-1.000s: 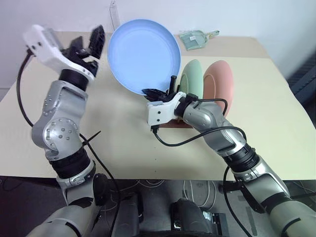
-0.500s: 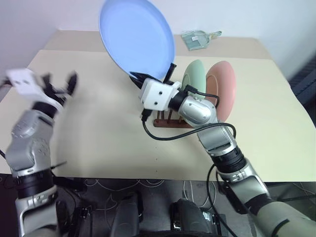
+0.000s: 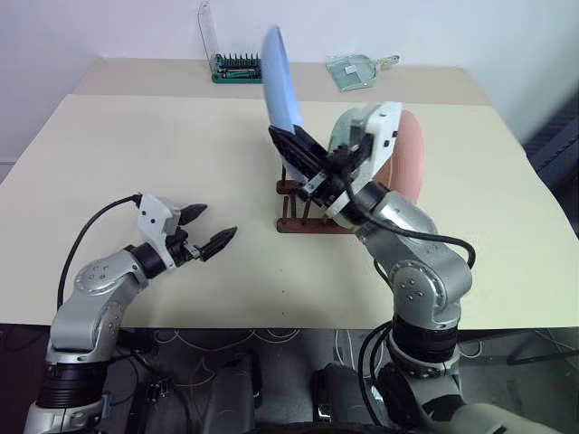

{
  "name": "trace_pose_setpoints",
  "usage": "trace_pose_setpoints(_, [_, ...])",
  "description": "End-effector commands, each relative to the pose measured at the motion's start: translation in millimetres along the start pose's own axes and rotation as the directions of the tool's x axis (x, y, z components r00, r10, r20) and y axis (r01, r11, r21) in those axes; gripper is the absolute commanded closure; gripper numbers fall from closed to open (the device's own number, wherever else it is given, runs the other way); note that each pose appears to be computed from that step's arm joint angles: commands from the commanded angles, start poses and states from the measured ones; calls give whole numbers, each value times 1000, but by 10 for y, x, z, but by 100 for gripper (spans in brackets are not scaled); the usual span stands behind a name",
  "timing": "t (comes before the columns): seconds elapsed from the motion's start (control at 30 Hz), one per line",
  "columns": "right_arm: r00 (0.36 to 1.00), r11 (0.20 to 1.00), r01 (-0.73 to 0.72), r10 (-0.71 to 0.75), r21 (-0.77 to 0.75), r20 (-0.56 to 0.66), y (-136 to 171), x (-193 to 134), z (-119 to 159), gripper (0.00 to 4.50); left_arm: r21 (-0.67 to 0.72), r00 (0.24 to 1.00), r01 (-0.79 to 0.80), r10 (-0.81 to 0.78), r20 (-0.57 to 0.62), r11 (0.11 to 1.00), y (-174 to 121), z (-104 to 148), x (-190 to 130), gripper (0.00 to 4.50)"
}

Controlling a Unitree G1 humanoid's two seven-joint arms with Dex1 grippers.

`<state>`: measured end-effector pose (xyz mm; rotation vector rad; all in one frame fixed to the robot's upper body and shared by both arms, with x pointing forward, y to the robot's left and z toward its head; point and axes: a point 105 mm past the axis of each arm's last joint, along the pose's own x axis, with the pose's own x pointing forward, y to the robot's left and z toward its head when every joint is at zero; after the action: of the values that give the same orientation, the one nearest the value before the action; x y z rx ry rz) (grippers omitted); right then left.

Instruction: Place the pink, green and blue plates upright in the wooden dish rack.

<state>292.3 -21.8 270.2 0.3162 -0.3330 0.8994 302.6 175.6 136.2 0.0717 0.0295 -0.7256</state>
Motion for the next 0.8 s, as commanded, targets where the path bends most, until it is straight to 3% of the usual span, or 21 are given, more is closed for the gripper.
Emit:
trace_pose_setpoints(0.03, [997,998,-26,22,62,68,109,-25,151,450,29,999,16,-17,31,999,-22,70,20,4])
trace_pose_setpoints(0.6, [992,968,110,-121,226,36,-127,-133,-22,450,25,999,4,-5,44,1000,-54,84,56,4])
trace_pose_setpoints(0.73, [991,963,119,-129,243,26,-131,-145,-49,313,26,999,11,-12,46,1000,-95,116,81,0])
trace_pose_setpoints(0.8, [991,964,120,-130,236,26,-132,-146,-42,216,25,999,11,-12,48,1000,-100,127,86,0])
